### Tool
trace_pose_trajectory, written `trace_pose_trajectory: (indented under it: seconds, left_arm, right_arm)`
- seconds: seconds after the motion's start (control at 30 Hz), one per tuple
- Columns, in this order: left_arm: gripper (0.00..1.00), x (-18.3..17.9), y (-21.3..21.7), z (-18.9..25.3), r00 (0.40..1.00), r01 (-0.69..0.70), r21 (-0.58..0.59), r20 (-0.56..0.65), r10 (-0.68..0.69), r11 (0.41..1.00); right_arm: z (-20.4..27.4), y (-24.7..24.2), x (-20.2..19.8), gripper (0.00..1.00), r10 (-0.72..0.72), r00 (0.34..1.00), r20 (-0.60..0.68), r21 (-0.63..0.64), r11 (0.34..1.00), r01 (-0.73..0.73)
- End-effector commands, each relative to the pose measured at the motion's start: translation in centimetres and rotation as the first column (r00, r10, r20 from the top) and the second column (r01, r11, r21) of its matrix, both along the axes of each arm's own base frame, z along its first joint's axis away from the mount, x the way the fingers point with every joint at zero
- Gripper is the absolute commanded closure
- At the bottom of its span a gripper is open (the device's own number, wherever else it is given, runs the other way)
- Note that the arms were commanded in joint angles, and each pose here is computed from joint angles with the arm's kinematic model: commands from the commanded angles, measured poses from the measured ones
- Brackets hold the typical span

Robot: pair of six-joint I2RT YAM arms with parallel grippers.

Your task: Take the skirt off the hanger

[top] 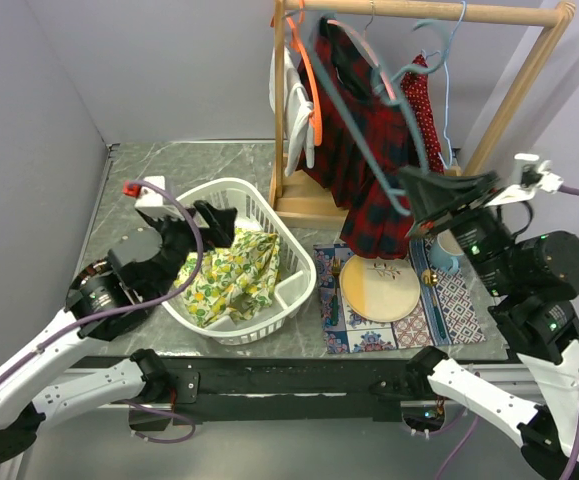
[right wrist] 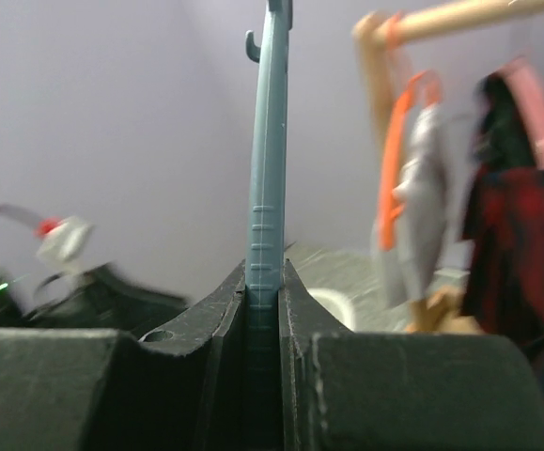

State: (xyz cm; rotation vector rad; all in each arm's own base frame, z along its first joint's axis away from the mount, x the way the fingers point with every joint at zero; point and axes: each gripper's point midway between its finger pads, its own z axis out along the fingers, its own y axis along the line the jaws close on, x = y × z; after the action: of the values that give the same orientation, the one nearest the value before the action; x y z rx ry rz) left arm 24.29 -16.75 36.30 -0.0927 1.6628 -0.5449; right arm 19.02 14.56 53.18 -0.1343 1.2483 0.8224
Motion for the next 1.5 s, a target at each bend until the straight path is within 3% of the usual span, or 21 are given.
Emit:
trace_pose_trajectory:
  seconds: [0.0, 0.13, 0.3, 0.43, 0.57, 0.67, 0.9, 1.1, 1.23, 1.43, 1.47]
  left_arm:
    - [0.01, 1.6, 2.2, 3.3, 0.984, -0.124, 0.149, 0.145, 0.102, 0.981]
    - [0.01, 2.9, 2.8, 0.2, 0.973, -0.204, 0.249, 0.156, 0.169, 0.947]
    - [0.01, 4.0, 4.5, -3.7, 0.953, -0.3, 0.362, 0.147, 0.263, 0.883]
    - [0.01, 4.3, 2.7, -4.6, 0.976, -0.218, 0.393, 0.098, 0.196, 0.893]
    - [0.01, 4.7, 2.2, -5.2, 0.977, -0.211, 0.421, 0.061, 0.204, 0.882]
    - [0.01, 4.6, 1.9, -5.2, 0.982, -0.186, 0.407, 0.059, 0.178, 0.894]
    - [0.01, 4.3, 2.2, -4.9, 0.981, -0.193, 0.392, 0.065, 0.182, 0.899]
    - [0.01, 4.1, 2.2, -4.7, 0.983, -0.186, 0.38, 0.067, 0.173, 0.906]
    - [0.01, 4.2, 1.7, -5.0, 0.987, -0.162, 0.388, 0.058, 0.152, 0.907]
    - [0.01, 4.2, 1.6, -5.1, 0.987, -0.159, 0.391, 0.051, 0.151, 0.907]
    - [0.01, 4.2, 1.6, -5.1, 0.987, -0.157, 0.389, 0.048, 0.15, 0.908]
  right_arm:
    - [2.9, -6.3, 2.1, 1.0, -0.355, 0.934, 0.043, 0.031, 0.935, 0.354]
    - [2.7, -9.5, 3.0, 1.0, -0.532, 0.846, 0.041, -0.024, 0.846, 0.533]
    - [3.8, -12.4, 2.0, 1.0, -0.629, 0.773, 0.079, -0.01, 0.775, 0.632]
    - [3.5, -14.1, 1.9, 1.0, -0.703, 0.707, 0.075, -0.045, 0.706, 0.707]
    - [2.3, -17.5, 1.2, 1.0, -0.817, 0.577, -0.012, -0.097, 0.575, 0.812]
    - [1.6, -19.0, -0.2, 1.0, -0.834, 0.549, -0.057, -0.083, 0.552, 0.83]
    - [-0.4, -19.5, -1.6, 1.0, -0.81, 0.58, -0.083, -0.073, 0.586, 0.807]
    - [-2.6, -18.9, -0.4, 1.0, -0.823, 0.559, -0.095, -0.173, 0.567, 0.805]
    - [-2.9, -17.4, 0.5, 1.0, -0.792, 0.603, -0.094, -0.204, 0.608, 0.767]
    - [-4.6, -15.5, 3.2, 1.0, -0.784, 0.614, -0.086, -0.306, 0.608, 0.733]
    - [-4.6, -14.3, 3.8, 1.0, -0.75, 0.657, -0.076, -0.314, 0.643, 0.699]
